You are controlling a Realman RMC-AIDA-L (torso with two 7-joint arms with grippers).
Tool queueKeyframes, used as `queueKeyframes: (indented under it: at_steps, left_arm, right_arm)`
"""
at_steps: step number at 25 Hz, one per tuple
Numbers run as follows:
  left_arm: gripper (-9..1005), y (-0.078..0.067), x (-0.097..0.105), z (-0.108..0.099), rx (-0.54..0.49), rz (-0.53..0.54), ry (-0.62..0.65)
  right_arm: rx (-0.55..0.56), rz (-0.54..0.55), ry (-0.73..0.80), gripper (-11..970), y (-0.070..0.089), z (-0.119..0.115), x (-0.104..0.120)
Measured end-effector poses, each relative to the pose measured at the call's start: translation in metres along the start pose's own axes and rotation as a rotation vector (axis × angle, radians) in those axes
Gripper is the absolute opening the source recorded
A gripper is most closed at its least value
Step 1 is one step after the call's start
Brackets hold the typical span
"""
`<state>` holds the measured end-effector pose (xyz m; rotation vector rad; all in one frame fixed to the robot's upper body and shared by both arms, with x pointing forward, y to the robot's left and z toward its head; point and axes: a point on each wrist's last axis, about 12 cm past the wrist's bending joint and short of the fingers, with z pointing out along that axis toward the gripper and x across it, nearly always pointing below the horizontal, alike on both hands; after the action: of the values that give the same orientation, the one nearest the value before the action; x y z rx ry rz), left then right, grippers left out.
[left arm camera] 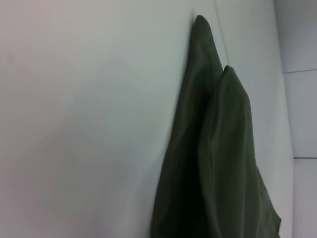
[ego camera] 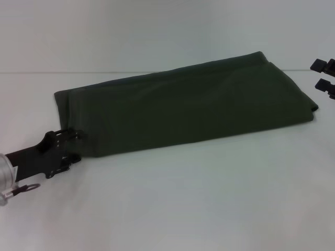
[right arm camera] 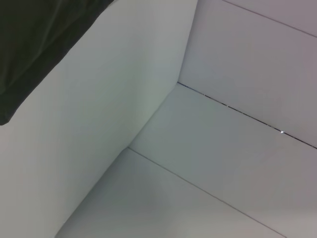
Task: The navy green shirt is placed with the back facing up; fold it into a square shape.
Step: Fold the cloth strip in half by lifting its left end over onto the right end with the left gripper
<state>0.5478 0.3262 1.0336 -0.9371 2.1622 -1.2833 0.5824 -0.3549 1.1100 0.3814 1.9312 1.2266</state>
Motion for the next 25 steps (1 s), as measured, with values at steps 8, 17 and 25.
queueKeyframes:
  at_steps: [8, 17, 25]
  left_arm:
    - [724, -0.009, -0.005, 0.014, -0.017, 0.014, -0.018]
    - [724, -0.01, 0.0, -0.002, 0.06, 0.068, 0.045]
    - [725, -0.01, 0.0, 0.02, -0.035, 0.075, 0.01]
  right_arm:
    - [-0.001, 0.004, -0.001, 766, -0.001, 0.0, 0.001]
    - [-0.002, 0.014, -0.004, 766, -0.002, -0.001, 0.002]
    - [0.002, 0.015, -0.005, 767, -0.003, -0.001, 0.002]
